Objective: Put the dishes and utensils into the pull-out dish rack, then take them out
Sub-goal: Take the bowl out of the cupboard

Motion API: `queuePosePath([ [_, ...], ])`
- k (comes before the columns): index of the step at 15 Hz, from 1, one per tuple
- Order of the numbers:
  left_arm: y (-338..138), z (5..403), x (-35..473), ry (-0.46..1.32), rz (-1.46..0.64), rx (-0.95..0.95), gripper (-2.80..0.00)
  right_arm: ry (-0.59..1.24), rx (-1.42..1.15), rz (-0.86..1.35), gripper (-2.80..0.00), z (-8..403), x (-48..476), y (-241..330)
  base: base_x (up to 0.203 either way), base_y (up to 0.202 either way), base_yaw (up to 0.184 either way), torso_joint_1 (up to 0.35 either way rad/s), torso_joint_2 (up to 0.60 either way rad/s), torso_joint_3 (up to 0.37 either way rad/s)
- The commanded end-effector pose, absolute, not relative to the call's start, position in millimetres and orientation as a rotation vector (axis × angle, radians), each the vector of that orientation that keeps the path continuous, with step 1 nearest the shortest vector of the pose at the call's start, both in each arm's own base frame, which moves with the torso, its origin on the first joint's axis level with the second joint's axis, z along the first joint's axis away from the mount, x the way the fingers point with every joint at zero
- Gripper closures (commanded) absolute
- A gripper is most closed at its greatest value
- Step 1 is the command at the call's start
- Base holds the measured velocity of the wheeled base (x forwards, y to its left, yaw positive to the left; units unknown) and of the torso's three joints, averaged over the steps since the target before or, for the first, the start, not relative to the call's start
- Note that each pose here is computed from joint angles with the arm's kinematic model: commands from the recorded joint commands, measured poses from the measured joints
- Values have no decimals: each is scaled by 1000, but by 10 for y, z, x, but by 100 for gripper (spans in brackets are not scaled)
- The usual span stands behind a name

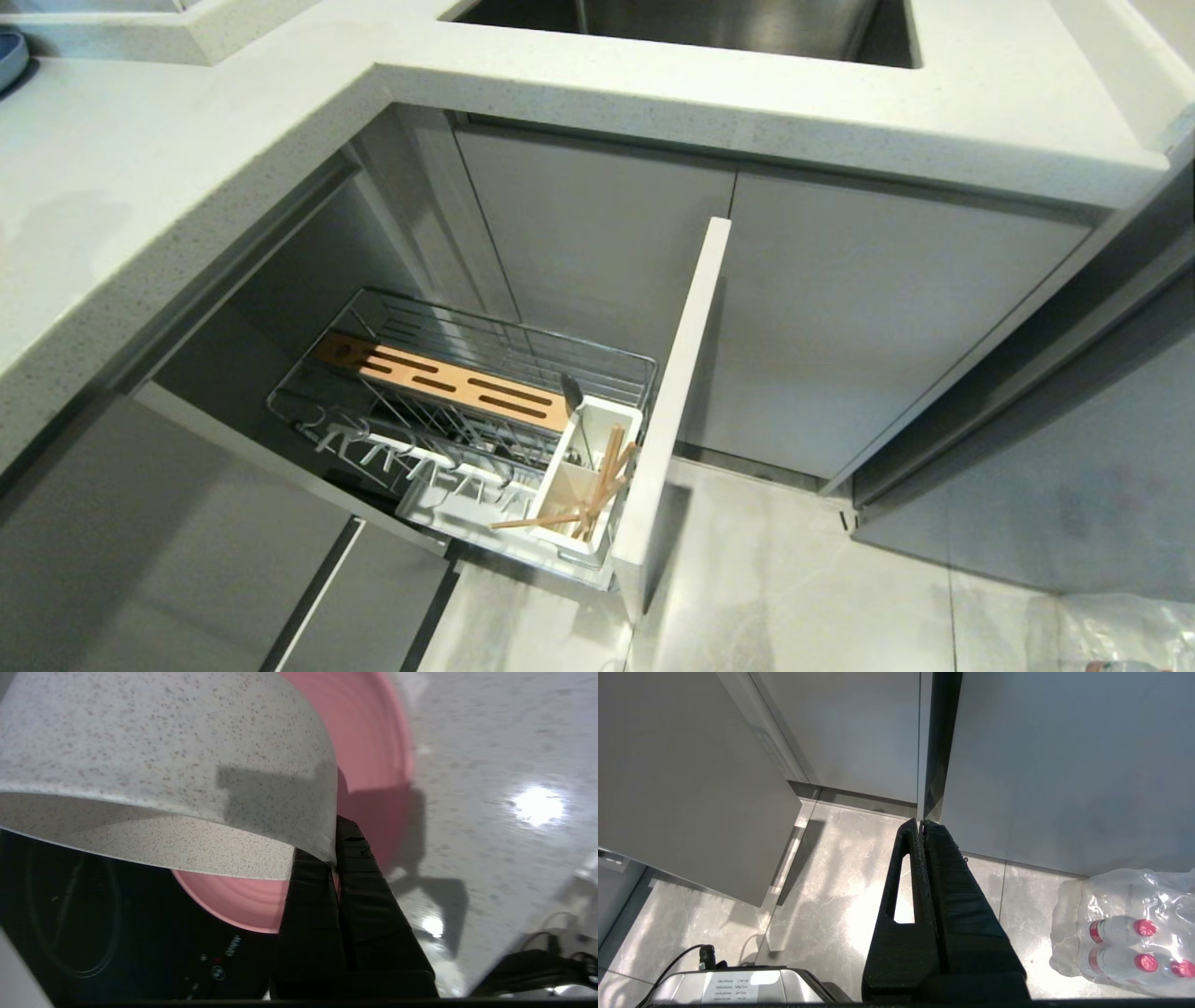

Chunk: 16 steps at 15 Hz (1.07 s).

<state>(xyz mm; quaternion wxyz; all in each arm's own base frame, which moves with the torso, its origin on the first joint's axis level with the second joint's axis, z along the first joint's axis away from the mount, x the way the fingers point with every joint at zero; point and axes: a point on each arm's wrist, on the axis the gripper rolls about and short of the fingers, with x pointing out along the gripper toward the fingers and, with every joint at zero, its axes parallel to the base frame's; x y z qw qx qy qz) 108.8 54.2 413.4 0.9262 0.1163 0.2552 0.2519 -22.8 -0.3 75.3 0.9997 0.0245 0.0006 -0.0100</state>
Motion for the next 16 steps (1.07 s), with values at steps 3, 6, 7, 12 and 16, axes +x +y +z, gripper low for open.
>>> queuePosePath([
  [3, 653, 4075, 1220, 612, 584, 297, 0, 3, 49, -20, 0, 749, -227, -3, 0, 0, 0, 0, 0, 0],
  [6, 703, 4052, 1244, 676, 634, 373, 0, 3, 49, -20, 0, 749, -227, -3, 0, 0, 0, 0, 0, 0],
  [7, 717, 4044, 1263, 689, 644, 384, 0, 3, 49, -20, 0, 749, -227, -3, 0, 0, 0, 0, 0, 0],
  [12, 750, 3943, 1315, 796, 639, 383, 0, 3, 49, -20, 0, 749, -227, -3, 0, 0, 0, 0, 0, 0],
  [16, 739, 3864, 1272, 893, 613, 375, 0, 3, 49, -20, 0, 749, -227, -3, 0, 0, 0, 0, 0, 0],
])
